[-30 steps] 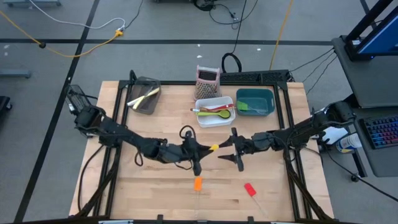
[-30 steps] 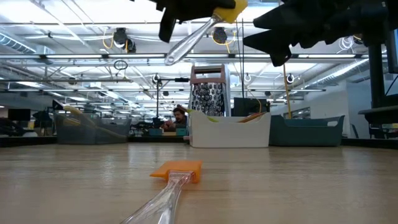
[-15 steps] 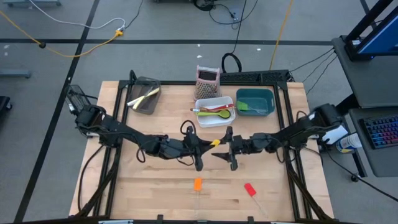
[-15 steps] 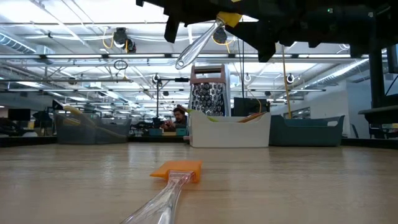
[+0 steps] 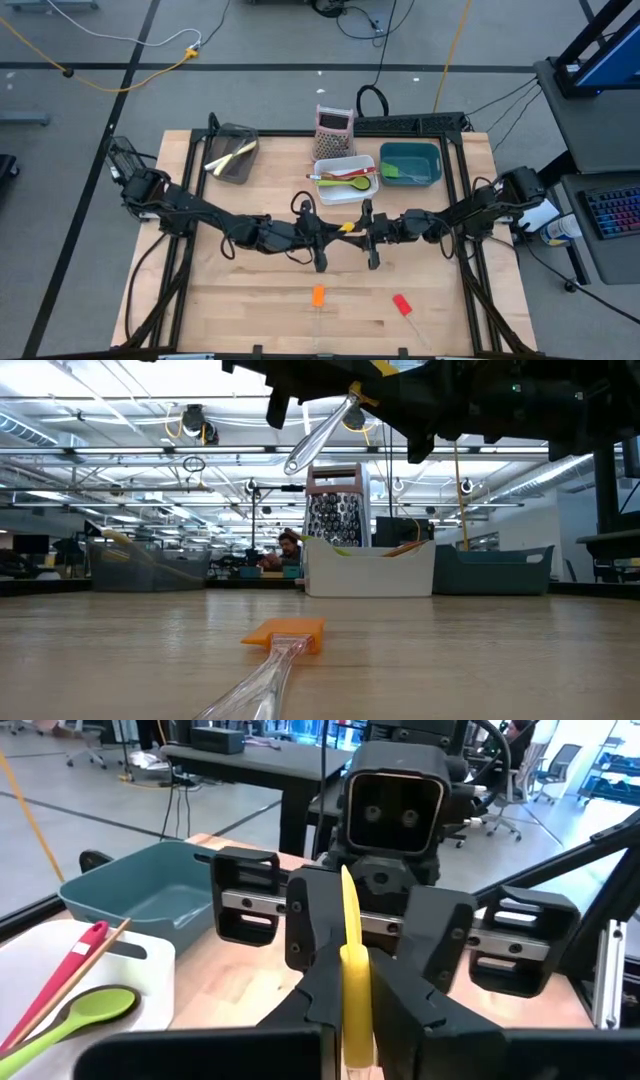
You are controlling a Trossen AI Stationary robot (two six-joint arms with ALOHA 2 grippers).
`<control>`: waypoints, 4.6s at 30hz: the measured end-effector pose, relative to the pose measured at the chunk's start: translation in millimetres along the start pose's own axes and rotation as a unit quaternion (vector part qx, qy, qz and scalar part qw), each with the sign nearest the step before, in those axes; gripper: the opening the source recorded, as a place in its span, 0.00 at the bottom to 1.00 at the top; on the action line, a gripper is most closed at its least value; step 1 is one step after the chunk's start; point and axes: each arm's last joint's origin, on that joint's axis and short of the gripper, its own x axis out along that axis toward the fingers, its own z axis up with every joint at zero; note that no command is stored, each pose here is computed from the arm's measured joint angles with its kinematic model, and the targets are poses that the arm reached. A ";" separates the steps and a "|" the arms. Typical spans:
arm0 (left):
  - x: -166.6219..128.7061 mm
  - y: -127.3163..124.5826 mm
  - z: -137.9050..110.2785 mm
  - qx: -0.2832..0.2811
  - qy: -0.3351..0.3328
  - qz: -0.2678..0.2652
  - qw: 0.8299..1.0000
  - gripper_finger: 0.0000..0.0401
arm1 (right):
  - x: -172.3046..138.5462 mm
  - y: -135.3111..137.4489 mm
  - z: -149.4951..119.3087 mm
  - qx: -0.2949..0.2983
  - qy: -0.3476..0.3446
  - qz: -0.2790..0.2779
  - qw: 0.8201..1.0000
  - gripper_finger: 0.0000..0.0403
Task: Pick & Place Kitchen Items
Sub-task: Put the yellow spatula into the blue bin, then put the red spatula into the blue bin
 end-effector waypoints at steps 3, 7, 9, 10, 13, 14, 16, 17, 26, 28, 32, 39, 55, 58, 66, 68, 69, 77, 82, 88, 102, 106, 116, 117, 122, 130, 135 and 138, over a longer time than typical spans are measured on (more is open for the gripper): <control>0.1 0.3 0.2 0.005 0.000 -0.001 1.000 0.06 | 0.3 -2.1 0.2 0.001 0.000 0.004 1.000 0.08; -0.1 0.2 -0.1 0.009 0.002 0.000 1.000 0.04 | 0.5 -4.7 0.3 0.002 0.001 0.003 1.000 0.04; 0.0 0.6 -0.2 0.010 0.003 0.001 1.000 0.05 | 0.4 -5.0 0.2 0.002 0.001 0.002 1.000 0.05; 0.0 0.6 -0.2 0.010 0.003 0.001 1.000 0.07 | 0.4 -4.9 0.0 0.002 0.002 0.002 1.000 0.05; 0.1 1.0 -0.3 0.009 0.003 0.004 1.000 0.13 | 0.4 -5.2 -0.4 -0.001 0.004 0.000 1.000 0.06; 0.2 1.1 -0.3 0.007 0.003 0.005 1.000 0.15 | 0.5 -5.0 -0.3 -0.001 0.004 -0.001 1.000 0.05; 0.2 1.2 -0.3 0.007 0.003 0.006 1.000 0.18 | 0.5 -4.7 -0.5 -0.002 0.004 0.000 1.000 0.05; 0.2 1.3 -0.5 0.008 0.004 0.006 1.000 0.19 | 0.5 -4.7 -0.9 -0.002 0.006 -0.001 1.000 0.04; 0.0 2.7 -6.6 0.023 0.033 0.013 0.999 0.19 | 0.5 -4.9 -3.0 -0.003 0.017 -0.002 1.000 0.05; -0.2 2.7 -7.5 0.021 0.037 0.013 0.999 0.19 | 0.4 -5.1 -4.4 -0.003 0.024 -0.003 1.000 0.05; -1.2 0.7 -8.6 0.022 0.039 0.011 0.999 0.19 | -0.8 -4.8 -2.5 -0.004 0.033 -0.001 0.999 0.05; -1.6 0.8 -10.3 0.024 0.048 0.014 0.998 0.19 | -10.0 -5.1 11.1 -0.012 0.071 -0.010 0.997 0.05; -1.9 1.3 -12.2 0.004 0.054 0.018 0.998 0.19 | -60.2 -16.1 53.6 -0.117 0.158 -0.172 0.965 0.05; -1.9 1.3 -12.3 0.003 0.055 0.018 0.998 0.19 | -71.3 -20.9 58.6 -0.143 0.174 -0.223 0.948 0.05; -1.9 1.3 -12.4 -0.007 0.055 0.018 0.998 0.19 | -95.3 -45.8 69.0 -0.202 0.202 -0.420 0.861 0.05; -1.9 1.4 -12.4 -0.007 0.055 0.018 0.998 0.19 | -97.7 -52.7 69.4 -0.213 0.214 -0.438 0.847 0.05; -1.9 1.3 -12.4 -0.007 0.055 0.018 0.998 0.19 | -98.5 -56.1 69.2 -0.217 0.220 -0.444 0.841 0.05; -1.9 1.4 -12.5 -0.007 0.056 0.018 0.998 0.19 | -109.3 -82.7 65.0 -0.215 0.269 -0.504 0.792 0.05; -2.0 1.5 -12.8 -0.006 0.057 0.018 0.998 0.19 | -119.6 -96.7 52.0 -0.213 0.295 -0.534 0.763 0.05; -2.0 1.5 -12.9 -0.005 0.058 0.018 0.998 0.19 | -138.7 -109.4 23.4 -0.211 0.337 -0.560 0.727 0.05; -1.5 2.4 -12.7 -0.003 0.058 0.020 0.998 0.19 | -173.8 -122.2 -16.5 -0.190 0.394 -0.601 0.669 0.05; -0.8 3.9 -12.3 -0.005 0.057 0.022 0.998 0.19 | -177.4 -123.4 -21.0 -0.183 0.405 -0.592 0.673 0.06; -0.4 4.5 -12.1 -0.009 0.057 0.023 0.998 0.19 | -179.5 -126.8 -22.7 -0.164 0.409 -0.580 0.685 0.21; -0.4 4.5 -12.2 -0.009 0.057 0.023 0.998 0.19 | -179.5 -127.0 -22.7 -0.163 0.410 -0.577 0.687 0.22; -0.4 4.5 -12.1 -0.009 0.057 0.023 0.998 0.19 | -179.5 -127.7 -22.6 -0.161 0.410 -0.574 0.691 0.28; -0.4 4.6 -12.2 -0.010 0.057 0.023 0.998 0.19 | -178.0 -127.5 -23.0 -0.153 0.409 -0.556 0.707 0.36; -0.4 4.6 -12.3 -0.010 0.057 0.023 0.998 0.19 | -176.7 -127.4 -22.7 -0.149 0.404 -0.548 0.717 0.41; -0.4 4.6 -12.3 -0.010 0.057 0.023 0.998 0.19 | -176.4 -127.4 -22.3 -0.150 0.401 -0.549 0.718 0.45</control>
